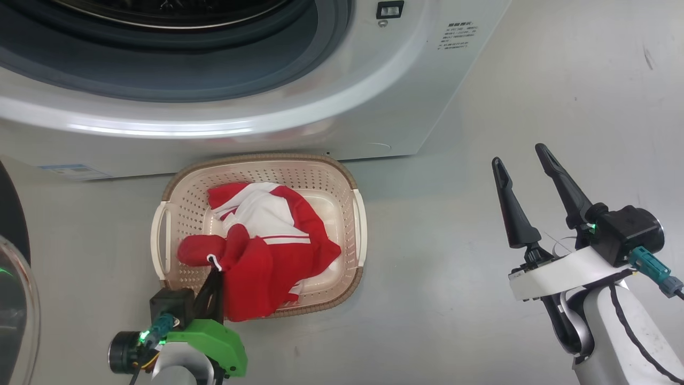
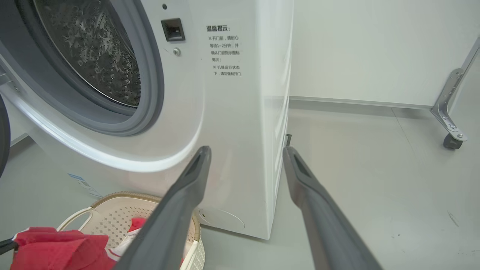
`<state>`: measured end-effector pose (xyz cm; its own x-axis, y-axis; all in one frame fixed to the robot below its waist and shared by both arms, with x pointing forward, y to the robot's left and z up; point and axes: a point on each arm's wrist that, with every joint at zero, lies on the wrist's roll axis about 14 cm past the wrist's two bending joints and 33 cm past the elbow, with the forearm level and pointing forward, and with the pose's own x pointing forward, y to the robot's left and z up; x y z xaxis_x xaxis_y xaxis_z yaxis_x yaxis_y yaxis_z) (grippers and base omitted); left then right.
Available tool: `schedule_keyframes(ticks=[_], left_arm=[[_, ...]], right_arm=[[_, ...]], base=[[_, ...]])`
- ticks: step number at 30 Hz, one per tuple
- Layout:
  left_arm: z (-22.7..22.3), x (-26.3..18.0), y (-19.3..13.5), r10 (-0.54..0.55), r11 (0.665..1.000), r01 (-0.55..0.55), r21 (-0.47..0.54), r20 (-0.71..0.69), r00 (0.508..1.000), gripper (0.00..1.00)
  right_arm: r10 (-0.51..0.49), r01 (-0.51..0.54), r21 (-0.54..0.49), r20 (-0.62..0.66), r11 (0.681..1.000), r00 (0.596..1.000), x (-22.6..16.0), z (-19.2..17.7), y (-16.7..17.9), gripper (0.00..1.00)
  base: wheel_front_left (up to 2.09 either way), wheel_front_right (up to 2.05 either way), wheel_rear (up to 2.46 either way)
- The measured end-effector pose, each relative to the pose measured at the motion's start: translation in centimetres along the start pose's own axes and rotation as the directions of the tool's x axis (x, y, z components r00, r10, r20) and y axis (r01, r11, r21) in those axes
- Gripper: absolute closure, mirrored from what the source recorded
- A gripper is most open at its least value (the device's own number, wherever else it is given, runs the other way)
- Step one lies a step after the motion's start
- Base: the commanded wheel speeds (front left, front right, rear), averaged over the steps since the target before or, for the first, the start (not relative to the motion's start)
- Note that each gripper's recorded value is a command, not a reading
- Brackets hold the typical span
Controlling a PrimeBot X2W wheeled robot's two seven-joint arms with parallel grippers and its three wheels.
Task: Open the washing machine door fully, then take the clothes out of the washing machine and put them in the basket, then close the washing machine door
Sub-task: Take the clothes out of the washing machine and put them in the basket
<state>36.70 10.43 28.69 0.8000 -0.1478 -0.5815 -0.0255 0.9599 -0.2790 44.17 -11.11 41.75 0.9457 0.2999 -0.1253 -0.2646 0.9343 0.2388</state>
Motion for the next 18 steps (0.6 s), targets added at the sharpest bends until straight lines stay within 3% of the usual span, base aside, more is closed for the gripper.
schedule_keyframes(ticks=[18], left_arm=[[-1.4,5.3,-1.2,-0.035,0.997,0.045,0.06,-0.154,0.987,1.0]], right_arm=[[-0.049,0.049,0.001,-0.029,0.999,0.998,-0.4,-0.9,-1.8,0.0]], base=[[0.0,0.0,0.0]])
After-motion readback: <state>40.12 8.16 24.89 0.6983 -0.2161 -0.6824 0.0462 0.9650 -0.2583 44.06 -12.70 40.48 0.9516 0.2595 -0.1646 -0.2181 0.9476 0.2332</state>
